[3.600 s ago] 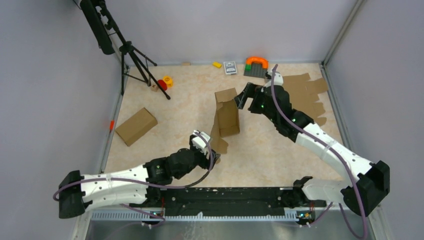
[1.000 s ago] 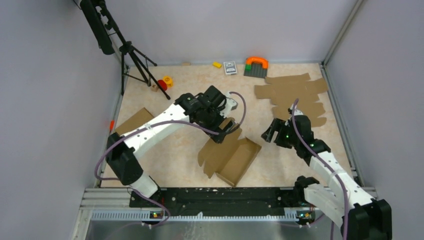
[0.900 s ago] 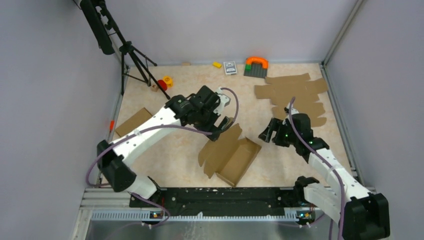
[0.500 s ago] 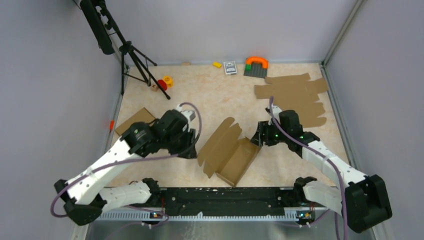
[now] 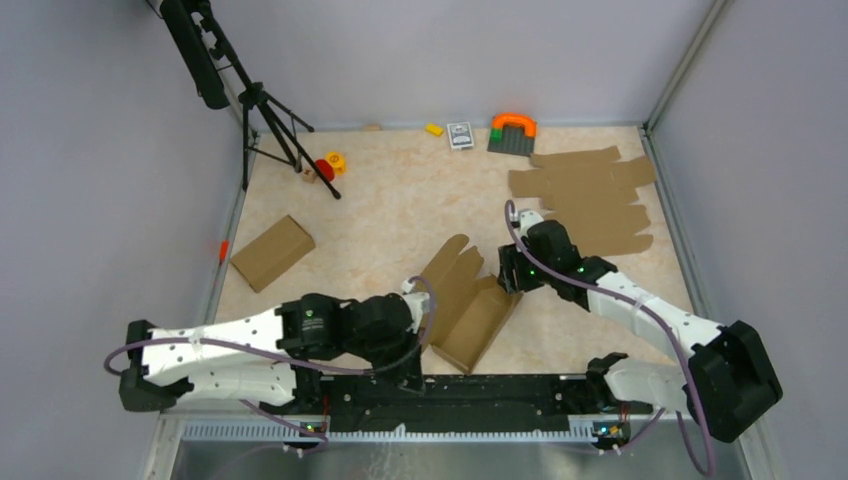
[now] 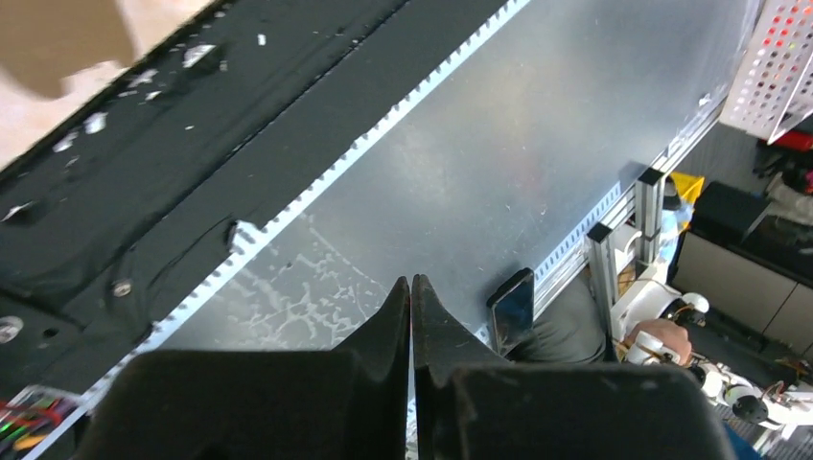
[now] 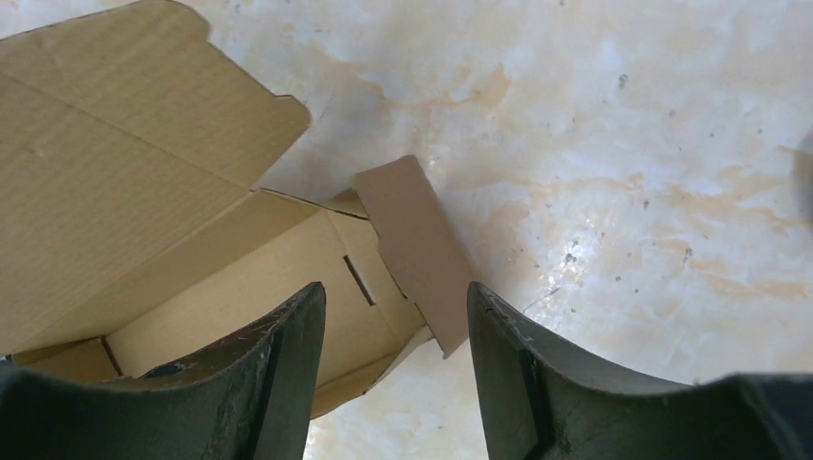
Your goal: Fold the paper box
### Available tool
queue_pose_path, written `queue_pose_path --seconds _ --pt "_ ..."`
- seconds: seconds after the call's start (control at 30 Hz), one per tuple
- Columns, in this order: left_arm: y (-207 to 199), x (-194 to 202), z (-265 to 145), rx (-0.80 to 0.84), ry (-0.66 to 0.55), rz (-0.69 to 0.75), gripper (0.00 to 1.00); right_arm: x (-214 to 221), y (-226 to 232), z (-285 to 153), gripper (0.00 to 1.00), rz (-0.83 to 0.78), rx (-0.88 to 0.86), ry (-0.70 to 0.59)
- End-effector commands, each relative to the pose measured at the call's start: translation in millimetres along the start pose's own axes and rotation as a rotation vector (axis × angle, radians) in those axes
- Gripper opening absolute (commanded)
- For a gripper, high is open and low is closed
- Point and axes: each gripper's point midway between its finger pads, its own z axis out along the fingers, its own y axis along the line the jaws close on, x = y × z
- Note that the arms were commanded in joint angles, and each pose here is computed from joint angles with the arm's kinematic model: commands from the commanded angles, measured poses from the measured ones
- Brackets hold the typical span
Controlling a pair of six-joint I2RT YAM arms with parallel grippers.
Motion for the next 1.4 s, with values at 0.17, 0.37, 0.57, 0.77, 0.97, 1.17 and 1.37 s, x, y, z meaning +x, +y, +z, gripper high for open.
queue_pose_path --seconds 0.17,0.37,0.57,0.77,0.97,1.17,1.37 --pt "-25.3 2.8 72.5 0.039 -0.053 0.078 0.0 -12.4 -0.3 9.9 0.53 -0.108 0.101 -0.001" --pt "-29.2 22.7 116.5 0.072 0.003 0.175 0.0 -8.6 -1.6 19.3 0.33 -0.124 0.123 0.015" --pt "-14.4 16.2 130.2 0.083 -0.07 0.167 0.0 -9.7 5.7 19.8 0.14 -0.114 0.099 0.016" --pt "26.7 -0.8 134.2 -0.059 -0.125 0.079 0.0 -7.1 9.1 8.6 0.02 -0.047 0.091 0.015" --pt "45.4 -29.7 117.8 -0.085 -0.216 0.053 0.0 2.5 15.7 -0.2 0.01 0.011 0.051 0.021" --pt "51.2 -67.9 91.2 -0.18 -0.315 0.152 0.49 8.9 30.0 -8.3 0.0 0.108 -0.016 0.027" --pt "38.4 -101.9 77.6 -0.328 -0.347 0.302 0.72 21.5 40.3 -6.4 0.0 0.201 -0.065 0.055"
